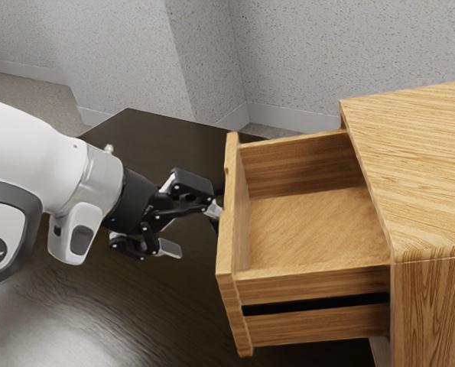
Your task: Pull the drawer handle with one arm to open the drawer
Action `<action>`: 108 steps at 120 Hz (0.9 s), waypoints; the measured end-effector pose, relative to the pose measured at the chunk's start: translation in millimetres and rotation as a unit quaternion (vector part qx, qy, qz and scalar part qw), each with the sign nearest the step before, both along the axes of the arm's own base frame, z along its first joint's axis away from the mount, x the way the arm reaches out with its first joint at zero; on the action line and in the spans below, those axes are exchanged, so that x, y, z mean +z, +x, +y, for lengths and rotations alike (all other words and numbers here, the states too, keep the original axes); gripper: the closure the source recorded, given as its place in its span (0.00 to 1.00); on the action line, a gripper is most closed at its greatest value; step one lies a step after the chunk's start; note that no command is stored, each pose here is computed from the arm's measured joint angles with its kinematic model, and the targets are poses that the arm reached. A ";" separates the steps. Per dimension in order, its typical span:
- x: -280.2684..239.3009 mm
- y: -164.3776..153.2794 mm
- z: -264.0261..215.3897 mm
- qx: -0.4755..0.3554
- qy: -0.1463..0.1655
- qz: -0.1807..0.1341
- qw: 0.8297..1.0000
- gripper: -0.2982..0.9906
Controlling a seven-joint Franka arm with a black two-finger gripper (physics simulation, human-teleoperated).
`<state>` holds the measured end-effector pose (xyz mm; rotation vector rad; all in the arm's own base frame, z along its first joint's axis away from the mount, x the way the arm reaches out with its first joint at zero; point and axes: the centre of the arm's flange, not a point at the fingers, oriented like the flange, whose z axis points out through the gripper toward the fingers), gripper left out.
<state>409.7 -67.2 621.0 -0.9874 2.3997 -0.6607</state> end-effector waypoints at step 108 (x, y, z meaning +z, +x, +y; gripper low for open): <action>146.4 62.6 62.7 0.402 0.009 0.224 0.888 0.23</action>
